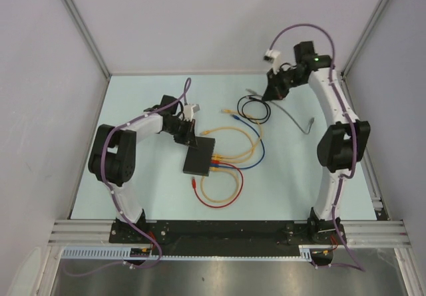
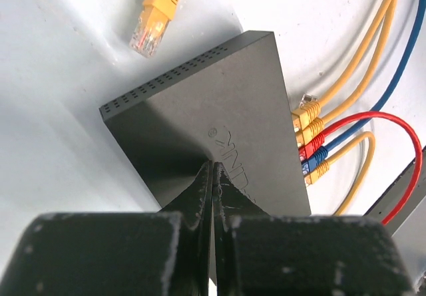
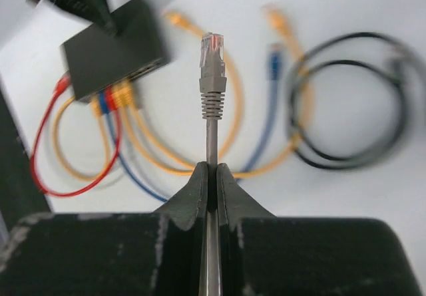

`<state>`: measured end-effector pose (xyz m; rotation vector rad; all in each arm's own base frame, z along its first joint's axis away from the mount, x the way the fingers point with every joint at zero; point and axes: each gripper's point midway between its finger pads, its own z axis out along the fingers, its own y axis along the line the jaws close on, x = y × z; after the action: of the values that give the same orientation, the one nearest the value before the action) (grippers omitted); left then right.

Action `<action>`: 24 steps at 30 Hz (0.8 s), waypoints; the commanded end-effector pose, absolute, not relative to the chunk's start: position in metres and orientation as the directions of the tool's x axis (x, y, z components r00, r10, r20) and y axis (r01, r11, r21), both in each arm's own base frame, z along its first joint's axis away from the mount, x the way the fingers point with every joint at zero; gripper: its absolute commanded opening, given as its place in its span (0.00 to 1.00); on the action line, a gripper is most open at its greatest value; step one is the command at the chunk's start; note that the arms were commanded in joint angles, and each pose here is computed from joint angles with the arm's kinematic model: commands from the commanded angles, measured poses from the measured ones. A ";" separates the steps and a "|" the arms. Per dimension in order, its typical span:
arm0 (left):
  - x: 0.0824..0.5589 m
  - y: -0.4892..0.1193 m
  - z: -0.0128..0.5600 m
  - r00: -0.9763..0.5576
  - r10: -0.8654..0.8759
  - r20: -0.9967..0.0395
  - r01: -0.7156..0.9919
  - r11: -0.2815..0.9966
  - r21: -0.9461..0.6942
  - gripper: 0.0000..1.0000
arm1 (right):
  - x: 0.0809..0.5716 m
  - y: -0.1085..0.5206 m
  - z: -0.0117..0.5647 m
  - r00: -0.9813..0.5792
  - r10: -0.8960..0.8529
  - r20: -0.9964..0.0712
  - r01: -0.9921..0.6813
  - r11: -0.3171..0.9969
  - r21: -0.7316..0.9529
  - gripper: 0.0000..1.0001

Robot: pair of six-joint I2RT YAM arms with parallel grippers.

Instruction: Pull the plug from the switch port

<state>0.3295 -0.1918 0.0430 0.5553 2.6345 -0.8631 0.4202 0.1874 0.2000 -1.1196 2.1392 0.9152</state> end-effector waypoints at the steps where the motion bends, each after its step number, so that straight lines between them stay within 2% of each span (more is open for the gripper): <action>1: 0.334 -0.190 0.035 -0.879 0.279 -0.387 0.445 0.770 -0.457 0.00 | 0.468 0.127 0.218 -0.539 -0.401 -0.740 -0.734 0.655 0.179 0.00; 7: 0.337 -0.198 0.043 -0.873 0.272 -0.405 0.454 0.756 -0.472 0.00 | 0.555 0.107 0.218 -0.510 -0.230 -0.829 -0.550 0.828 0.109 0.00; 8: 0.338 -0.198 0.044 -0.871 0.273 -0.408 0.457 0.755 -0.471 0.00 | 0.573 0.112 0.225 -0.469 -0.211 -0.858 -0.534 0.841 0.085 0.00; 10: 0.338 -0.199 0.044 -0.874 0.272 -0.403 0.454 0.754 -0.475 0.00 | 0.597 0.112 0.200 -0.519 -0.146 -0.842 -0.445 0.887 0.121 0.00; 13: 0.341 -0.199 0.046 -0.872 0.273 -0.405 0.455 0.757 -0.469 0.05 | 0.618 0.122 0.186 -0.510 -0.137 -0.849 -0.411 0.906 0.101 0.00; 16: 0.341 -0.198 0.050 -0.871 0.273 -0.409 0.456 0.759 -0.465 0.14 | 0.625 0.131 0.166 -0.519 -0.164 -0.839 -0.374 0.926 0.050 0.00; 20: 0.342 -0.196 0.059 -0.857 0.271 -0.439 0.469 0.763 -0.444 0.29 | 0.619 0.135 0.145 -0.556 -0.178 -0.812 -0.368 0.929 0.048 0.23; 24: 0.343 -0.196 0.068 -0.843 0.268 -0.467 0.482 0.763 -0.431 0.34 | 0.602 0.139 0.131 -0.600 -0.186 -0.778 -0.387 0.918 0.080 0.39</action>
<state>0.3366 -0.1970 0.0489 0.5520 2.6402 -0.8309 0.6006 0.1465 0.1112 -0.4420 2.2618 0.3248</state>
